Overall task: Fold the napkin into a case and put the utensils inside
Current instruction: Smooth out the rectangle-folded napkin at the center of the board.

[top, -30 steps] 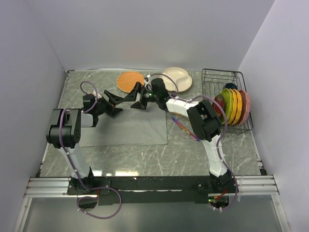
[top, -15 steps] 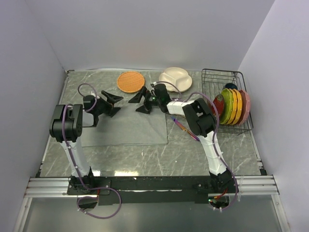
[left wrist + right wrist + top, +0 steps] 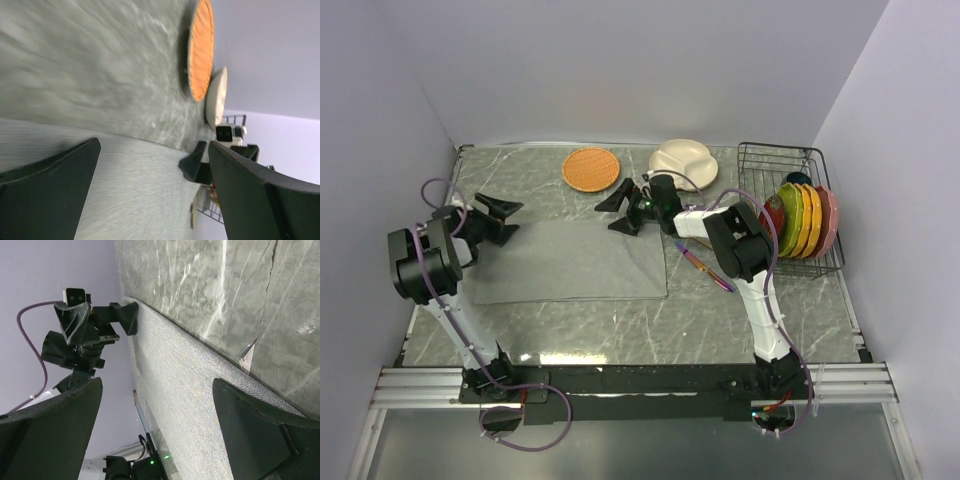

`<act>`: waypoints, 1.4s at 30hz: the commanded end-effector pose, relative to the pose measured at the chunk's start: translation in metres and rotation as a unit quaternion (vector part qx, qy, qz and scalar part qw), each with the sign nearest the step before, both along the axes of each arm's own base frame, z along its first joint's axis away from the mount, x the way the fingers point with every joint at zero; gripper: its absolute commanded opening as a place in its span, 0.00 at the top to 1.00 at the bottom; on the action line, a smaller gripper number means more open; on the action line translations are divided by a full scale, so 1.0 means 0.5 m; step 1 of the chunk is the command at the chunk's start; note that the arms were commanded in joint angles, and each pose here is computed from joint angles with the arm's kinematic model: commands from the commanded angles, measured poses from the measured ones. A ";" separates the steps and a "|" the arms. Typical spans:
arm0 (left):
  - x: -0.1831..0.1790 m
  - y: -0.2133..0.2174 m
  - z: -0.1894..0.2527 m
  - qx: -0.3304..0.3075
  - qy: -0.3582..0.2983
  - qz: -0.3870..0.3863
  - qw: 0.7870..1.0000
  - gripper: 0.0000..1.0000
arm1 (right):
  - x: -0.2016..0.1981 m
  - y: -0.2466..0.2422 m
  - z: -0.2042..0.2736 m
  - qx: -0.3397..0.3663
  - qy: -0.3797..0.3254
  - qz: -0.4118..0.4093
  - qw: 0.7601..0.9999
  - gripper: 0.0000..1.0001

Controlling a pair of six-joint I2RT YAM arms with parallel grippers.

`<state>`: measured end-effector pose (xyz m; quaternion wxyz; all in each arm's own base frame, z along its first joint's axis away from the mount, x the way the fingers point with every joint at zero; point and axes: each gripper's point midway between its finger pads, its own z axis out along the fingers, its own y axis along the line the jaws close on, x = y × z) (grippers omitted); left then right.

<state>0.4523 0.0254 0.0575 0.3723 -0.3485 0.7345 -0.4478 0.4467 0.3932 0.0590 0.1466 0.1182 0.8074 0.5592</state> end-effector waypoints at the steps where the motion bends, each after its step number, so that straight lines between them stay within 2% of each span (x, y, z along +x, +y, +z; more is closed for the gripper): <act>1: -0.023 0.094 -0.052 0.057 0.038 0.037 0.997 0.01 | -0.006 -0.051 -0.083 -0.057 0.049 -0.031 0.997 0.00; 5: -0.013 0.158 -0.031 0.075 0.019 0.066 0.995 0.01 | -0.004 -0.048 -0.076 -0.057 0.040 -0.026 0.997 0.00; 9: 0.014 0.153 0.047 0.098 -0.048 0.035 0.993 0.01 | 0.005 -0.036 -0.038 -0.051 0.004 -0.009 0.999 0.00; 11: 0.017 0.131 0.080 0.089 -0.066 0.014 0.994 0.01 | 0.015 -0.024 0.006 -0.035 -0.019 -0.002 0.999 0.00; 15: 0.016 0.067 0.152 0.110 -0.109 -0.025 0.988 0.01 | 0.011 0.033 0.098 0.009 -0.049 0.025 0.998 0.00; 17: 0.017 0.027 0.157 0.113 -0.112 -0.039 0.987 0.01 | 0.011 0.069 0.140 0.028 -0.063 0.035 0.997 0.00; 19: 0.013 -0.007 0.147 0.099 -0.105 -0.048 0.988 0.01 | 0.006 0.107 0.175 0.051 -0.069 0.041 0.996 0.00; 22: 0.011 -0.035 0.117 0.076 -0.081 -0.046 0.993 0.01 | 0.006 0.151 0.178 0.066 -0.055 0.044 0.995 0.00; 27: 0.021 -0.045 0.057 0.048 -0.018 -0.032 0.998 0.10 | 0.014 0.187 0.122 0.061 -0.026 0.035 0.997 0.00; 29: 0.025 -0.053 0.040 0.049 -0.001 -0.031 0.998 0.17 | 0.006 0.198 0.091 0.052 -0.008 0.038 0.998 0.00; 35: 0.020 -0.030 -0.038 0.064 0.085 -0.003 0.994 0.14 | 0.008 0.170 -0.008 0.007 0.036 0.017 0.999 0.00; 37: 0.011 -0.022 -0.058 0.060 0.110 0.001 0.992 0.10 | 0.019 0.140 -0.033 -0.004 0.054 0.002 0.999 0.00; 42: 0.000 0.004 -0.092 0.064 0.144 0.011 0.987 0.08 | 0.026 0.067 -0.068 -0.029 0.090 -0.019 0.995 0.00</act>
